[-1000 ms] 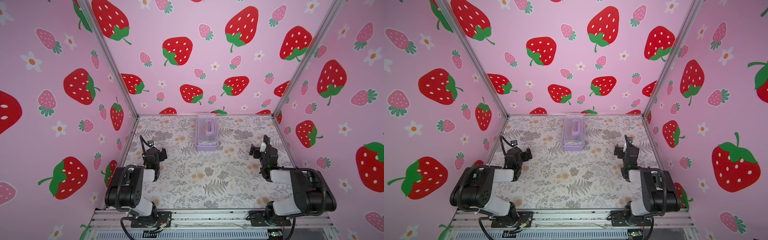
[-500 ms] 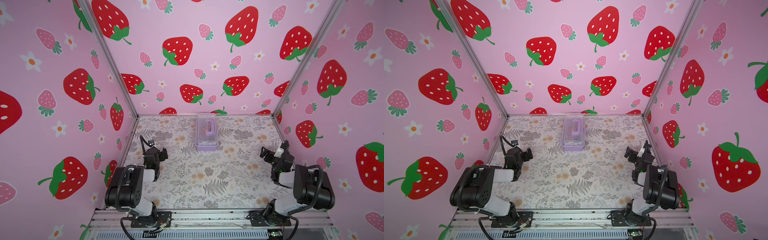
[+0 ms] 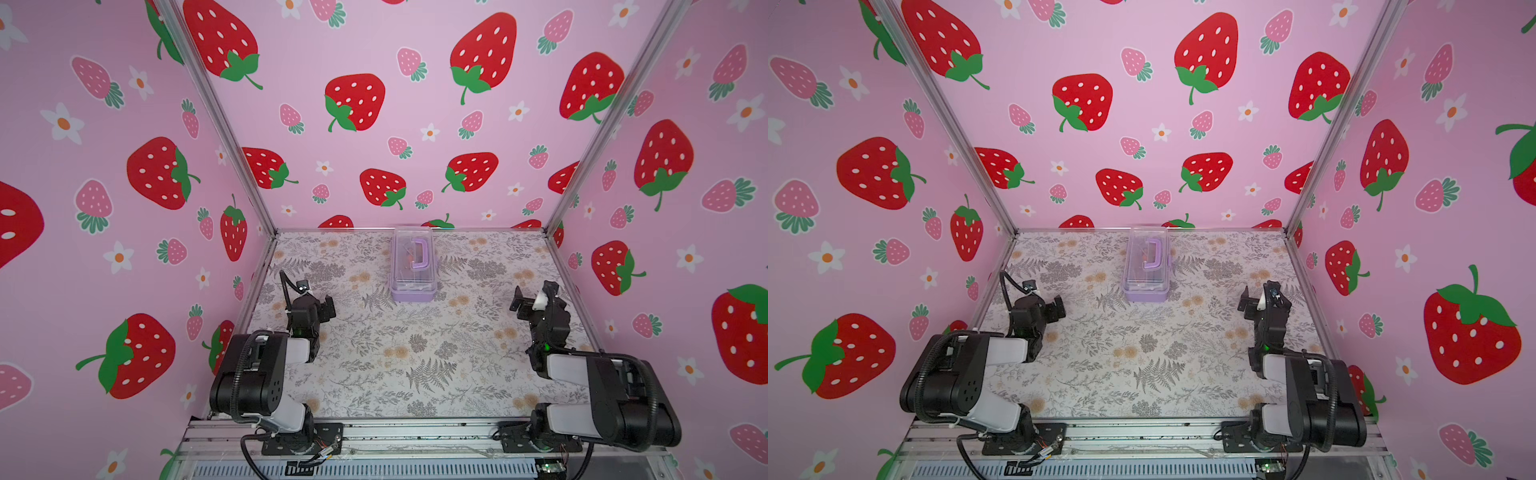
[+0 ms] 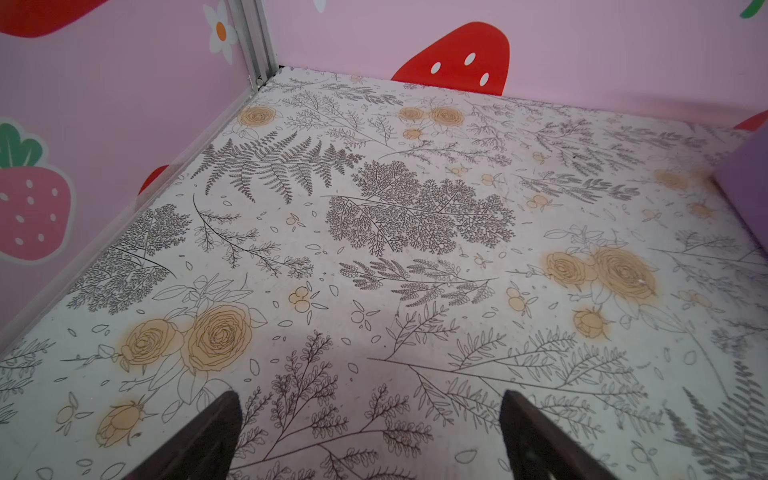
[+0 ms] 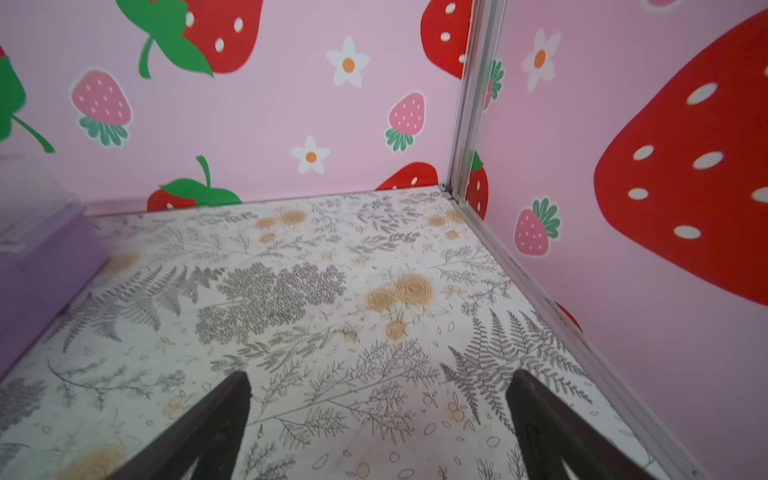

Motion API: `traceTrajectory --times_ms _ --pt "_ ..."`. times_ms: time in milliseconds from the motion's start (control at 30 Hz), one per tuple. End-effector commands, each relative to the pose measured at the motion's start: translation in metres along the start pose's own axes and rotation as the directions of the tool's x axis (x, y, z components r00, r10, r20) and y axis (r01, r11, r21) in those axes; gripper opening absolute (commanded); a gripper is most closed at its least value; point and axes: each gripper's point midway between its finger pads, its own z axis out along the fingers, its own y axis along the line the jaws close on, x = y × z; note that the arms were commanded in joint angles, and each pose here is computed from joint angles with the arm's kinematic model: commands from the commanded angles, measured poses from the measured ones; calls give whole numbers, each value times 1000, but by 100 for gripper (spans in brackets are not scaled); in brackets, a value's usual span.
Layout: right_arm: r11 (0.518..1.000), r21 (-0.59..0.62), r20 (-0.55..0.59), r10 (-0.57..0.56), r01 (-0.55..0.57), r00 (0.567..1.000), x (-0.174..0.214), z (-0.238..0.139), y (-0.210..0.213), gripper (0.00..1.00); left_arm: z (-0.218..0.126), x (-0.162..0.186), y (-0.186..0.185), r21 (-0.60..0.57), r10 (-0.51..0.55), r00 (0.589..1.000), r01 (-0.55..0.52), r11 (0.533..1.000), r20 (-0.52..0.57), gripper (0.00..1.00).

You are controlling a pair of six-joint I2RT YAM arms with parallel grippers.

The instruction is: Pack the tool kit

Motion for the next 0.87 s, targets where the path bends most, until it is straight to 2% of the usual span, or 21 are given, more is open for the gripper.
traceTrajectory --times_ms 0,33,67,100,133,167,200,267,333,533,833 --pt "1000 16 18 4 -4 1000 1 12 -4 99 2 -23 -4 13 -8 998 7 1000 59 99" --pt "999 -29 46 -18 20 999 -4 12 5 99 2 -21 -4 13 -7 998 6 1000 57 99" --pt "993 -92 0 -72 72 997 4 16 20 99 2 -21 -4 13 -7 998 7 1000 56 99" --pt "990 -113 17 -85 87 996 9 14 25 99 2 -22 -4 12 -7 998 6 1000 58 99" --pt "991 -111 84 -70 79 994 5 7 26 99 2 -22 -4 12 -7 998 7 1000 58 99" --pt "990 -121 96 -61 73 993 3 2 25 99 2 -22 -4 13 -7 998 6 1000 58 99" --pt "990 -118 61 -68 75 996 7 3 23 99 2 -22 -4 12 -8 998 7 1000 58 99" --pt "989 -131 85 -60 71 995 5 5 25 99 2 -22 -4 11 -8 998 7 1000 58 99" --pt "989 -117 34 -84 87 996 10 10 26 99 2 -22 -4 12 -7 998 7 1000 57 99" --pt "986 -113 33 -123 126 992 10 14 34 99 2 -22 -3 11 -8 998 7 1000 57 99" --pt "984 -127 22 -122 124 992 12 16 35 99 2 -21 -4 10 -5 998 5 1000 57 99"
